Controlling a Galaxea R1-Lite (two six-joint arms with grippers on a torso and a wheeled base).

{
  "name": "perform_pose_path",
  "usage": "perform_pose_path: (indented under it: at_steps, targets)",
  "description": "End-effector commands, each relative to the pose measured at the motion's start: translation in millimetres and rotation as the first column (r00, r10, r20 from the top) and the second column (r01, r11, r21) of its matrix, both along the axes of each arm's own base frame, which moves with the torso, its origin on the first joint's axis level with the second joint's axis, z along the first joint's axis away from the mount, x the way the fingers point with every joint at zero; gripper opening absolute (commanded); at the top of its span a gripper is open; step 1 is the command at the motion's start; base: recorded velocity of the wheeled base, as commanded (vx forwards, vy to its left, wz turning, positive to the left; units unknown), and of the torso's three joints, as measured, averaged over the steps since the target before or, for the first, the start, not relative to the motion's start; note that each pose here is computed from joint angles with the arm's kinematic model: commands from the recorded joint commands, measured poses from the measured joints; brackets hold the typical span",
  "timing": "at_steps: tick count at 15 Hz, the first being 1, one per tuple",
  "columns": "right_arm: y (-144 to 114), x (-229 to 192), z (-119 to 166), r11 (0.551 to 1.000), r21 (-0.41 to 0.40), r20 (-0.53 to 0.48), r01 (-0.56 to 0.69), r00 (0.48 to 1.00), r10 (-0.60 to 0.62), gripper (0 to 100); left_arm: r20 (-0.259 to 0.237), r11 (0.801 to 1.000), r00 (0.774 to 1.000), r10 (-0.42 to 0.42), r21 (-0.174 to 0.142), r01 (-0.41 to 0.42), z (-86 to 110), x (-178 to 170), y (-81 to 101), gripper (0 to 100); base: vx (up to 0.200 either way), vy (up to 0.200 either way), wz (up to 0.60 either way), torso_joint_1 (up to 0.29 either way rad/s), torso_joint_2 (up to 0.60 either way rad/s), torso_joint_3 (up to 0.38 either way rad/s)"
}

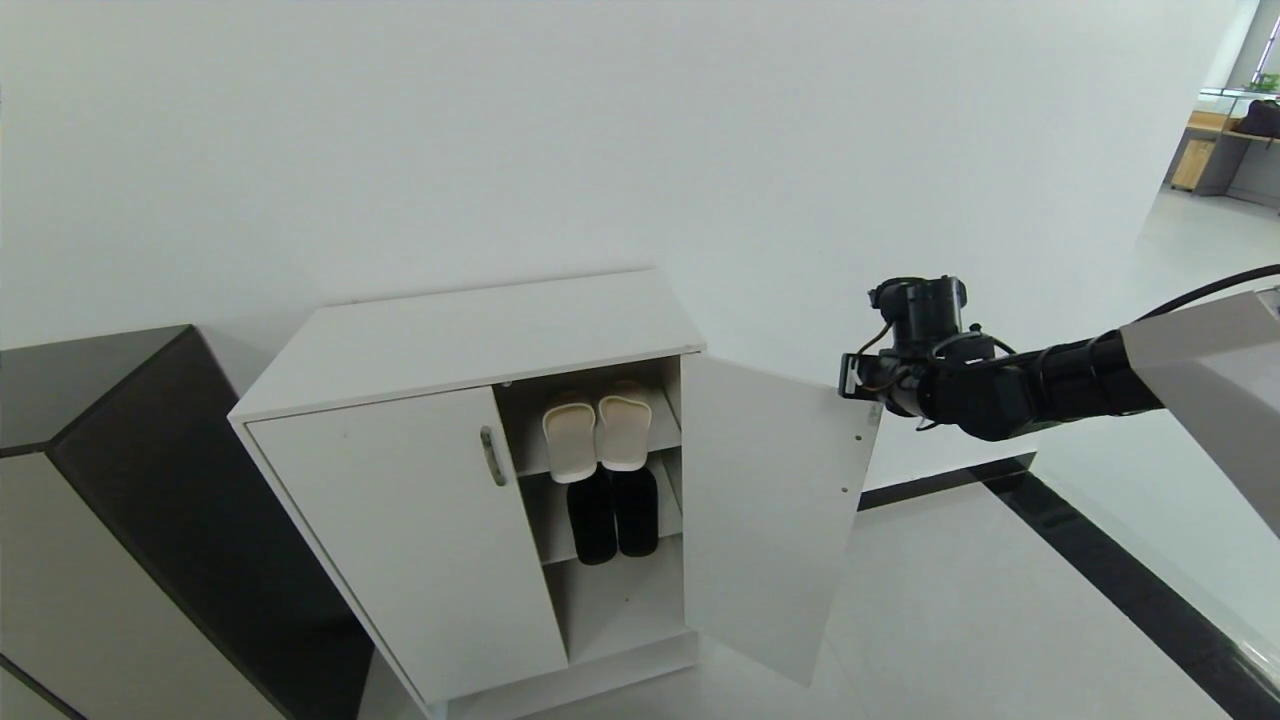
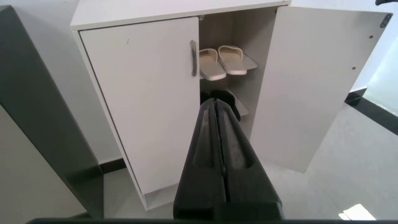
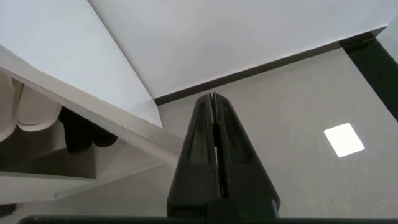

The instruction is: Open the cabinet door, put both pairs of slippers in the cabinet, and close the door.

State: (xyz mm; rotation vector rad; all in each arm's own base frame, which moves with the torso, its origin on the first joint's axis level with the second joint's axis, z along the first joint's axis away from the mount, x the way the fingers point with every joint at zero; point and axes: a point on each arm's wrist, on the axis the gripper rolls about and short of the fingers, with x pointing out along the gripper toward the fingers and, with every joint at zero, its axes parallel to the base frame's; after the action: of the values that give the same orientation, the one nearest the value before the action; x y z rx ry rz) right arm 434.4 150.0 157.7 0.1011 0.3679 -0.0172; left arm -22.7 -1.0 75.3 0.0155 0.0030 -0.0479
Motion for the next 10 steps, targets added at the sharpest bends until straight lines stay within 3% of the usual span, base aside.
perform_pose_path:
  at_steps: [1,6,10]
  targets:
    - [1,0,-3,1.000,-0.004,-0.011,-0.003,1.000,0.003,0,0.000,1.000,1.000,0.000,0.000,0.000,0.0,0,0.0,0,0.000,0.000,0.00,0.000,0.00,0.000]
    - [8,-16,-1,1.000,-0.009,-0.028,-0.028,0.999,0.027,0,0.000,1.000,1.000,0.000,0.001,0.000,0.0,0,0.0,0,0.000,0.000,0.00,0.000,0.00,0.000]
    - [33,-66,24,0.992,0.000,-0.008,-0.124,0.992,0.124,0,0.000,1.000,1.000,0.000,0.001,0.000,0.0,0,0.0,0,0.000,0.000,0.00,0.000,0.00,0.000]
